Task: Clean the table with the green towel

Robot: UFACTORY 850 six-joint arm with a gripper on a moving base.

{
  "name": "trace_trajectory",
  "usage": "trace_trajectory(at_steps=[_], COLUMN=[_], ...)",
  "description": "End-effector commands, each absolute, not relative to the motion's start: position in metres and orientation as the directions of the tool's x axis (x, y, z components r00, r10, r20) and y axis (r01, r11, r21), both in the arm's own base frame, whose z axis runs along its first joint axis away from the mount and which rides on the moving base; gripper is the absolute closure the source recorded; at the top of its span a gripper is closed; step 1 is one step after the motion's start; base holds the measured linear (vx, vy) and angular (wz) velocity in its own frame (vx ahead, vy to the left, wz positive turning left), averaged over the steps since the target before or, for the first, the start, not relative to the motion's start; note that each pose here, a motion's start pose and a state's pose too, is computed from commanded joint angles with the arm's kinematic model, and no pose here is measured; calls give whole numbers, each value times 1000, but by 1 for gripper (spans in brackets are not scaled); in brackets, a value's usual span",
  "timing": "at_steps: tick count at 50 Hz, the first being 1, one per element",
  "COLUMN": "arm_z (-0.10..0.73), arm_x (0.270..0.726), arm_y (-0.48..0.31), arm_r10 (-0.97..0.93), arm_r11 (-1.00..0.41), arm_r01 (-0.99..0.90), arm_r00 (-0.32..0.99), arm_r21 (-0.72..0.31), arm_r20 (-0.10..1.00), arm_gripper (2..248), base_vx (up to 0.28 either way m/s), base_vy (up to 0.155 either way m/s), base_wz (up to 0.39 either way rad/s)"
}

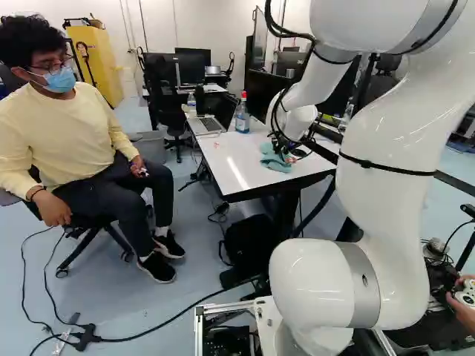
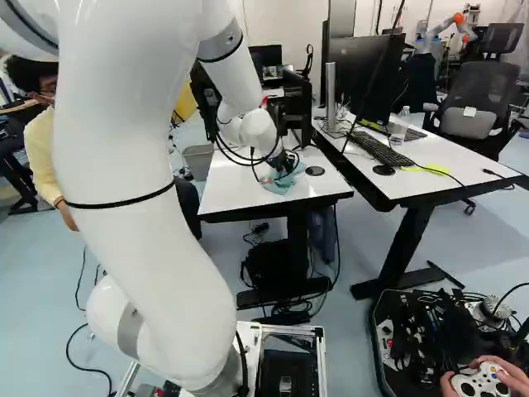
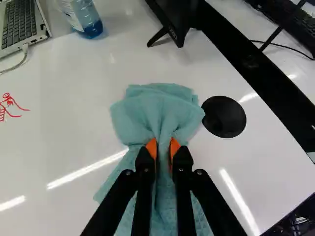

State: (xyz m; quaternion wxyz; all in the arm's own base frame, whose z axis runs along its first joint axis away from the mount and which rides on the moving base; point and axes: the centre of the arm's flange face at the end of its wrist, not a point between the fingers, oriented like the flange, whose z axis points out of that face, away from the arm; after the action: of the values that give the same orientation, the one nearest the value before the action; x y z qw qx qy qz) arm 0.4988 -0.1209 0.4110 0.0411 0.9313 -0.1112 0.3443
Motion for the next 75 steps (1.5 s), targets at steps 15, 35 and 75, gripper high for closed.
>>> trace_trajectory(at_steps=[15, 35, 75], arm_z=[411, 431, 469], arm_x=[482, 466, 407], arm_y=[-130, -127, -75], arm_r10=[-198, -194, -137], arm_r11=[-966, -965, -983], arm_r01=[-260, -263, -182], arm_r00=[737, 714, 740], arm_r21=[0, 0, 0], arm_r20=[646, 673, 659], arm_gripper=[199, 199, 199], base_vx=[0, 0, 0], base_vy=[0, 0, 0], base_wz=[0, 0, 0])
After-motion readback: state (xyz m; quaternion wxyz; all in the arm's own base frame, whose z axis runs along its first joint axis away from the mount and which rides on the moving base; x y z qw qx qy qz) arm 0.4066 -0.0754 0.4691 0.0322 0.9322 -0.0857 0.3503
